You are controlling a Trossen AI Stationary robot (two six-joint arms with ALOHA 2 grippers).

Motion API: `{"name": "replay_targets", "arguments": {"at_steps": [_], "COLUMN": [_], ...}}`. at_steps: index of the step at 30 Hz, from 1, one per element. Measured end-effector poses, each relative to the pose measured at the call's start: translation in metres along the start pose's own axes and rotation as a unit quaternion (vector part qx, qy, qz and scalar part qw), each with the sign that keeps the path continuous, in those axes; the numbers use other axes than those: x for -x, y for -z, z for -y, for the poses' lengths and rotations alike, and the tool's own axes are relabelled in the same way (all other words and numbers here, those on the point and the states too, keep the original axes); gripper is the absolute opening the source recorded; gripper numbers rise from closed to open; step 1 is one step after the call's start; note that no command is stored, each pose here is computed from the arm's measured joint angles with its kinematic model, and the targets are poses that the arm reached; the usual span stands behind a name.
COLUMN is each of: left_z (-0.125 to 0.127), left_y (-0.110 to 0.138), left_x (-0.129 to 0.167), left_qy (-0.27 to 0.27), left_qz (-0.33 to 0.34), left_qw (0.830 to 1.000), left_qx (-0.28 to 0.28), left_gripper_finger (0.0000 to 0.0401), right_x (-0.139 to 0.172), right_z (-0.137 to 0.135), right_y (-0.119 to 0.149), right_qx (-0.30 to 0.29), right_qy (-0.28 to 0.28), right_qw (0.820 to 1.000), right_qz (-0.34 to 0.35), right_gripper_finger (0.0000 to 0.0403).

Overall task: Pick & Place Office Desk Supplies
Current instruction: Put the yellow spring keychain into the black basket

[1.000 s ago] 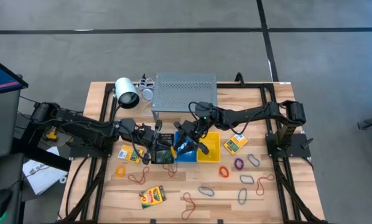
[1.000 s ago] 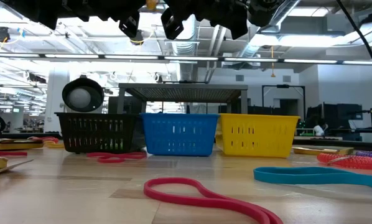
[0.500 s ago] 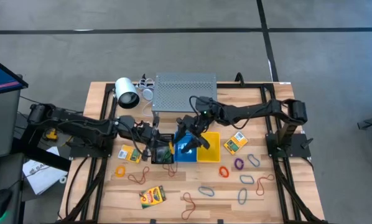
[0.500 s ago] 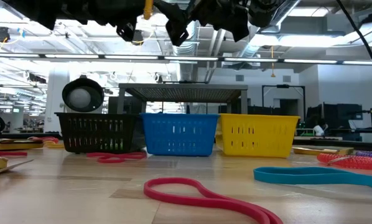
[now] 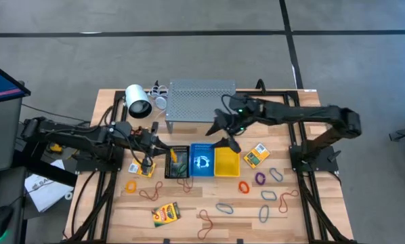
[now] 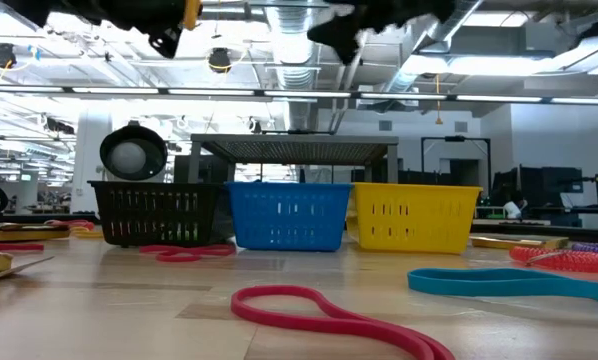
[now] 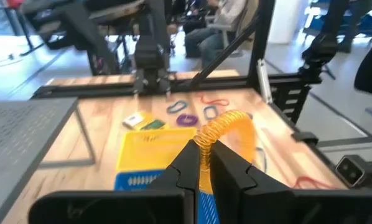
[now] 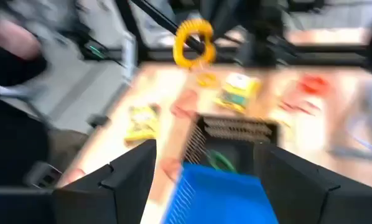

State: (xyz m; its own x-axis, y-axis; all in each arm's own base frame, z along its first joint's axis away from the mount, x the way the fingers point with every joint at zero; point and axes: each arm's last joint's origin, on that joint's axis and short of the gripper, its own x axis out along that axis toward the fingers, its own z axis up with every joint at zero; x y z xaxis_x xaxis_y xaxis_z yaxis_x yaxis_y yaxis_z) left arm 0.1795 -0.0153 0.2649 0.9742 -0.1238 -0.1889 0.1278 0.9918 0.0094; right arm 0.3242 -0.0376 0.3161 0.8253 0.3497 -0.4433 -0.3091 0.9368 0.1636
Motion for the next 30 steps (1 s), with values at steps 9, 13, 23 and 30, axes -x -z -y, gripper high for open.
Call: {"name": "replay_targets", "arguments": {"at_steps": [9,13,23,30], "left_z": [0.001,0.000,0.001,0.000], "left_y": [-0.002,0.006,0.026,0.052], "left_x": [0.025,0.030,0.037,0.033], "left_qy": [-0.010,-0.019,-0.026,-0.038], "left_qz": [0.012,0.014,0.033,0.053], "left_qw": [1.000,1.000,0.999,0.996], "left_qx": [0.000,0.002,0.029,0.055], "left_gripper_finger": [0.0015,0.0014,0.0016,0.0016], "right_x": [0.057,0.079,0.104,0.100], "right_z": [-0.033,-0.040,-0.060,-0.066], "right_y": [0.019,0.044,0.102,0.121], "right_qx": [0.040,0.036,0.026,0.022], "right_qy": [0.050,0.066,0.060,0.040], "right_qw": [0.998,0.994,0.977,0.977], "right_qz": [0.028,0.080,0.202,0.209], "right_gripper_finger": [0.0265,0.0265,0.0265,0.0265]}}
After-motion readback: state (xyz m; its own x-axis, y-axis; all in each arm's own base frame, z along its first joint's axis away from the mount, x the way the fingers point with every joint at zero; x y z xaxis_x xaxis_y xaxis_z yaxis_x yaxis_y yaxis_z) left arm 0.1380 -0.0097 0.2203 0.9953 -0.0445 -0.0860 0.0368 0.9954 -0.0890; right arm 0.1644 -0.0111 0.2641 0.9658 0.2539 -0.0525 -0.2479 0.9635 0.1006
